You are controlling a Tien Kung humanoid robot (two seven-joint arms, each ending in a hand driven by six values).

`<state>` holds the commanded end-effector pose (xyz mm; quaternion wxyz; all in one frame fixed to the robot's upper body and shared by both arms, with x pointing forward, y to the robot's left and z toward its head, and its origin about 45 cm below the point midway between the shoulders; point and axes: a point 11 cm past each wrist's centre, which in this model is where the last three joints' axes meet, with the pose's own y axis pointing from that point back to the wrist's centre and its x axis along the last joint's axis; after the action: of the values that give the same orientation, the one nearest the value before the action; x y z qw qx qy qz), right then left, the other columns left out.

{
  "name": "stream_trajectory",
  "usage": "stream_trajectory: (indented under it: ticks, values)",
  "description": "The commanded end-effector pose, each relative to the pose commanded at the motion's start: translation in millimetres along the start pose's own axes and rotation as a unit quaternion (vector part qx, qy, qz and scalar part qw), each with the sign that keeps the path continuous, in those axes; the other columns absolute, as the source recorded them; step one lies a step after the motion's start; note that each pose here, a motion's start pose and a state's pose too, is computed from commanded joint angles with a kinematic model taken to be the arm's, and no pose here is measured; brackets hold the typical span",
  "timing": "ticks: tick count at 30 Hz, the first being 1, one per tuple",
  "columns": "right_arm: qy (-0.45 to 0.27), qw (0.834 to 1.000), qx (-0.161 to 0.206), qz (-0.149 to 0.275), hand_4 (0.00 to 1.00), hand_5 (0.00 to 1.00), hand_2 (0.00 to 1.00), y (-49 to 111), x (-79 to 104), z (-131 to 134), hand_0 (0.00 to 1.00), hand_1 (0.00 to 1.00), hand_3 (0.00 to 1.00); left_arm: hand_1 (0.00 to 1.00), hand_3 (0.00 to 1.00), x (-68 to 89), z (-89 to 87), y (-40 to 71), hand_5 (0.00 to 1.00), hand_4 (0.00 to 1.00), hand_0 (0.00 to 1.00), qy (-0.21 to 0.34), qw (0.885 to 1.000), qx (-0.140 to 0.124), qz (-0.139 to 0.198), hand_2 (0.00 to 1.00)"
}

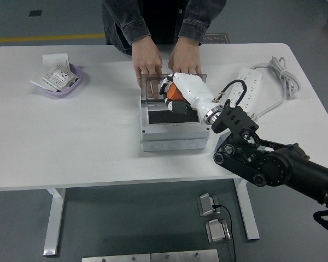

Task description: Pick up the cylinder from the cube,place it in the box,flap close box

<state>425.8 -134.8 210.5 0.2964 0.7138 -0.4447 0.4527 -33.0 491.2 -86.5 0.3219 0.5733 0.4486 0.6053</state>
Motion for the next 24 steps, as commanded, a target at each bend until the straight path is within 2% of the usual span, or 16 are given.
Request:
stream_trajectory:
  ticks: [11,24]
  values:
    - [0.055,0.996,0.035,-0.064,0.002,0.002,0.195,-0.9,-30.7,-4.0,0.002,0.013,0.180,0.653,0.611,-0.1,1.6,0.2,0.203,0.671,0.612,-0.001,1.000,-0.002,0.000,0.609]
    - [0.060,0.995,0.039,-0.070,0.002,0.002,0.202,-9.3,-25.0,-0.6,0.002,0.022,0.184,0.654,0.612,-0.9,1.9,0.2,0.204,0.670,0.612,-0.003,1.000,-0.001,-0.001,0.610]
